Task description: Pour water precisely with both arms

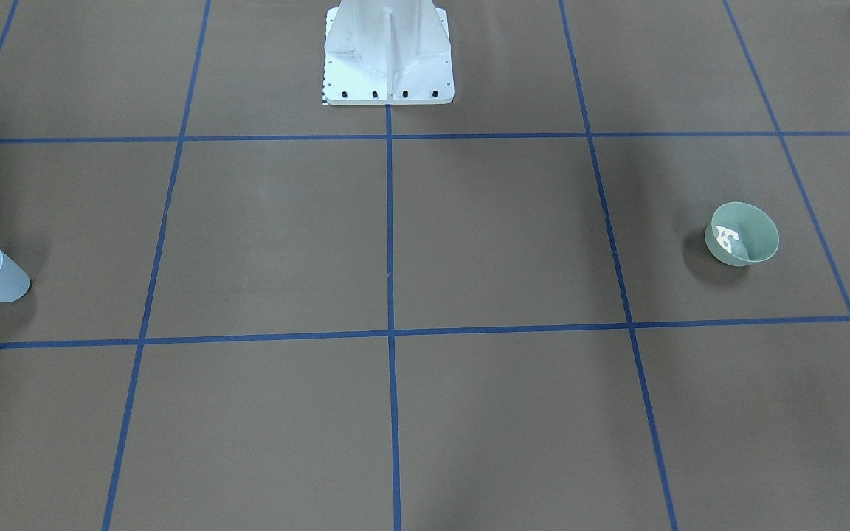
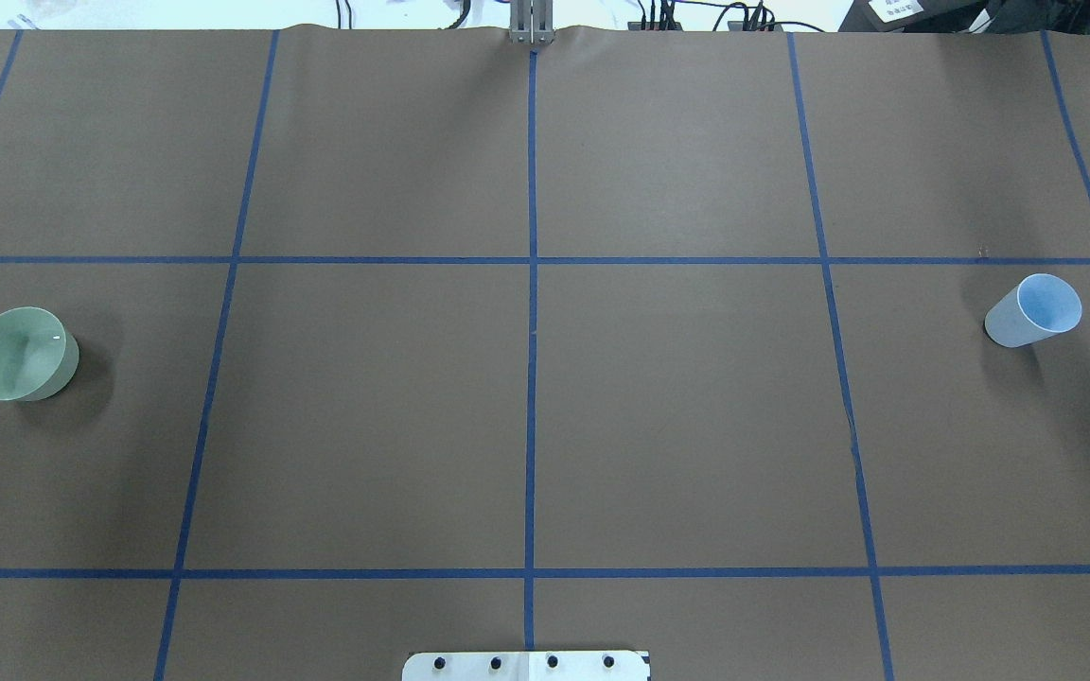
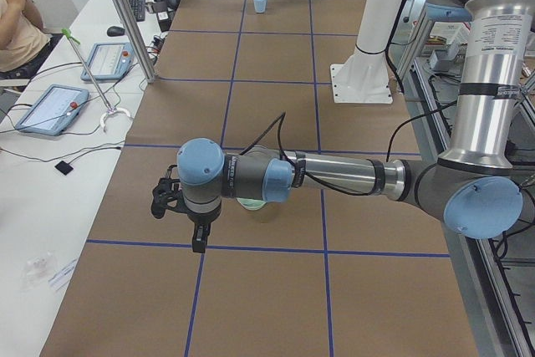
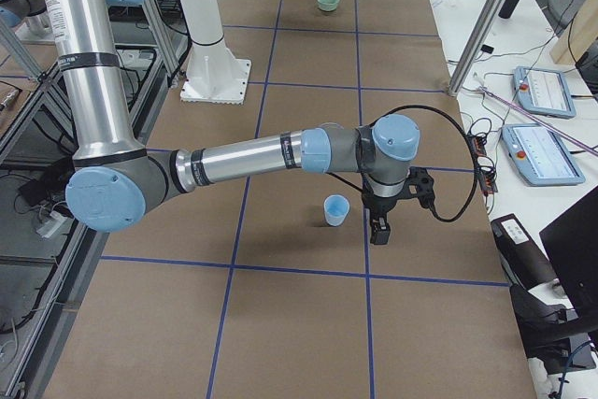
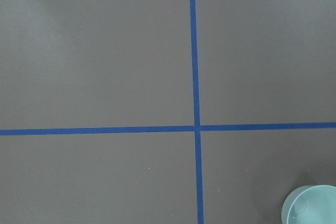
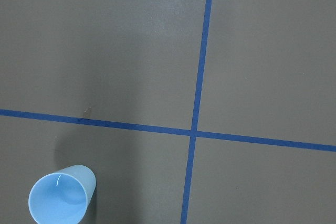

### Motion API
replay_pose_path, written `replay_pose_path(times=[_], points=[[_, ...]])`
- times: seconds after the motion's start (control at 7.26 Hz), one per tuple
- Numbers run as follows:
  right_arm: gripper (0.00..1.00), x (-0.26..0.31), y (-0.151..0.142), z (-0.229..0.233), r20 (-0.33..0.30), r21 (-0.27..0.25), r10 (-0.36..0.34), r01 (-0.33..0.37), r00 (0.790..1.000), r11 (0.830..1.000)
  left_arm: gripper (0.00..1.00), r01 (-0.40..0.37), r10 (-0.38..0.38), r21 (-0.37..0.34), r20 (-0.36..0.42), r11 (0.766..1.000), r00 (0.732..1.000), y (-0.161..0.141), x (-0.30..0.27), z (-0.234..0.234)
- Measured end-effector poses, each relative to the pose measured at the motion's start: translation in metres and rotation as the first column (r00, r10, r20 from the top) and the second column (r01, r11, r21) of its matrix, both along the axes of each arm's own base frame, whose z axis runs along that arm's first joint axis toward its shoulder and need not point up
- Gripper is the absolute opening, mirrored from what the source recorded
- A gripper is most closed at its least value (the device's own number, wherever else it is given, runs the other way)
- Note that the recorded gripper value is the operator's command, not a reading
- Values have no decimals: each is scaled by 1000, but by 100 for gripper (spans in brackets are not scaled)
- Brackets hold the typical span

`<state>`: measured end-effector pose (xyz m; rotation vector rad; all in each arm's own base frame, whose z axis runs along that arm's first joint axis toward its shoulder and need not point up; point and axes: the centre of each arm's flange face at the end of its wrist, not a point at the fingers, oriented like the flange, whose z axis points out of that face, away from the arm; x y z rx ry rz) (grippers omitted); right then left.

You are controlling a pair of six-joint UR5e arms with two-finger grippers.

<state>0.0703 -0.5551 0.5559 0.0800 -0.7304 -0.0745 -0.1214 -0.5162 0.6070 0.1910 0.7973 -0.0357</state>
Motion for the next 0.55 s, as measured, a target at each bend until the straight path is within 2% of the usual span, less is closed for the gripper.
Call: replay_pose_path(times=[0.28, 0.55], points=[[100, -3, 1, 1, 0, -2, -5, 5, 1000, 1000, 100, 1, -1, 71, 9, 997, 1000, 1, 0, -3], [100, -5, 1, 1, 0, -1, -8, 8, 1000, 1000, 100, -1, 0, 91, 12, 996, 1000, -3, 0, -8]])
